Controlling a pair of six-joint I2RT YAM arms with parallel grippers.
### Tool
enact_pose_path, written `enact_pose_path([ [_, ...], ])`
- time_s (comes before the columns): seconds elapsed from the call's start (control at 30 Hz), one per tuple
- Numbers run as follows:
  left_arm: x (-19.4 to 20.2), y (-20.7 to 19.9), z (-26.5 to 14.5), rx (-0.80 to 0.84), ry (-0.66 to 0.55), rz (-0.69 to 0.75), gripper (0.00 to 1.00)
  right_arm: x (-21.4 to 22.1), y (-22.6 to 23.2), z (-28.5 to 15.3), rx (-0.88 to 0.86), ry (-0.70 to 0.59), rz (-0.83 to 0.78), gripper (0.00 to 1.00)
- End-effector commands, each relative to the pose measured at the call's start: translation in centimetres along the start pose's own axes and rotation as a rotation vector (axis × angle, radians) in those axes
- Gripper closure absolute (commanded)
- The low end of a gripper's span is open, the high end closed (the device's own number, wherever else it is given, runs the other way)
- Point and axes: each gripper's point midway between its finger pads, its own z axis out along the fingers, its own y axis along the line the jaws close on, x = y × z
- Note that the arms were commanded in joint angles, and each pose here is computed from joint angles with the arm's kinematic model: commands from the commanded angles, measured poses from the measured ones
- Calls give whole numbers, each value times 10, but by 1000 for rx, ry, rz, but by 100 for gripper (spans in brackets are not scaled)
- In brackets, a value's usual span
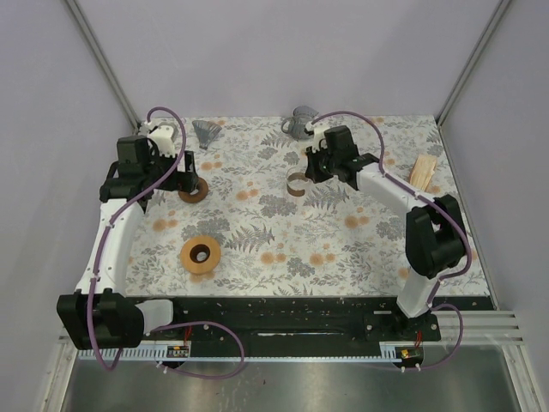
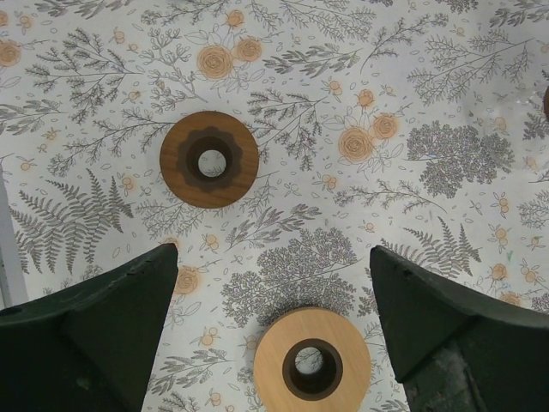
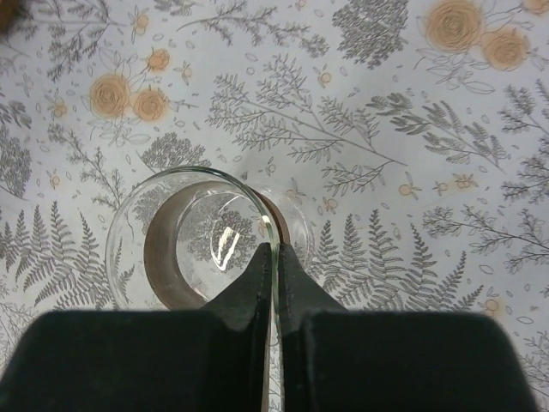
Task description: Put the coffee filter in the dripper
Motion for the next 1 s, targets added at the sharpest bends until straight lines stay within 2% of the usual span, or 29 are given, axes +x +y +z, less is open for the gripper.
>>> enact_pose_path([
  [0.0, -13, -7, -6, 36, -72, 17, 3, -13, 22, -6, 2, -59, -78, 100],
  [0.2, -4, -6, -4, 40, -39, 51, 4, 2, 37, -7, -1, -33, -111, 100],
  [0.43, 49, -13, -9, 165, 181, 257, 4, 10, 46, -7, -20, -5, -125, 100],
  [0.47, 59, -13, -8, 176, 202, 274, 4, 10, 47, -7, -26, -4, -120, 98],
  [0.57, 88, -14, -8, 201, 250, 329, 3, 6, 49, -11, -30, -16, -117, 78],
  [0.7, 120, -7, -7, 192, 323, 369, 1, 2, 50, -19, -28, -22, -106, 59],
  [0.97, 168, 7, 10, 153, 444, 359, 1, -26, 64, -46, -71, -94, -98, 39],
])
